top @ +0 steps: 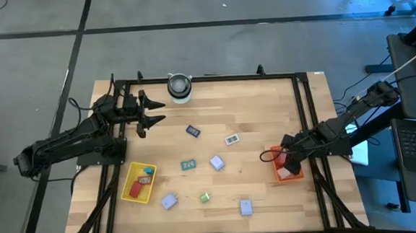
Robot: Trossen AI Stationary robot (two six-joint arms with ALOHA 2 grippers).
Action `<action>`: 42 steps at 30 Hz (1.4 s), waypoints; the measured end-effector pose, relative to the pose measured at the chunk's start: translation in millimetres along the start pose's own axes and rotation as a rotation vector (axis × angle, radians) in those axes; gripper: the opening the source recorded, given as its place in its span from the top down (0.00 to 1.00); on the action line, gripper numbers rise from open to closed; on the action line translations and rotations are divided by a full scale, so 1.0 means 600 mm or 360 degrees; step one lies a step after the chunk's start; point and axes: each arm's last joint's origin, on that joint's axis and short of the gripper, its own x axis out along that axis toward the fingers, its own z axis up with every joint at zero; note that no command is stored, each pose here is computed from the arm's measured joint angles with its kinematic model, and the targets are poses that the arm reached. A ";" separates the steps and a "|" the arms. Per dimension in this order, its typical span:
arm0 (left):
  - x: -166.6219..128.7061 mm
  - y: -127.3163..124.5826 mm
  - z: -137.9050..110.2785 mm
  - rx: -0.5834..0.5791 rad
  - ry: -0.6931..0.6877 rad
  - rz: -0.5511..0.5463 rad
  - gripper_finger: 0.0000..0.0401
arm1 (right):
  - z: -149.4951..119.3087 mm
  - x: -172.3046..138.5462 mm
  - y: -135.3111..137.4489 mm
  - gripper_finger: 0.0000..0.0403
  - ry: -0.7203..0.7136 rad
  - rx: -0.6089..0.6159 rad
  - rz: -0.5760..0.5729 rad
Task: Pick & Place Office items
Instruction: Put the red charger adapter into the orange basket, then put the blue digital timer into the yellow basket
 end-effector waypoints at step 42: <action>0.000 0.000 0.000 0.0014 0.0002 -0.0008 0.41 | 0.006 -0.026 0.007 0.28 0.0139 0.0220 -0.0037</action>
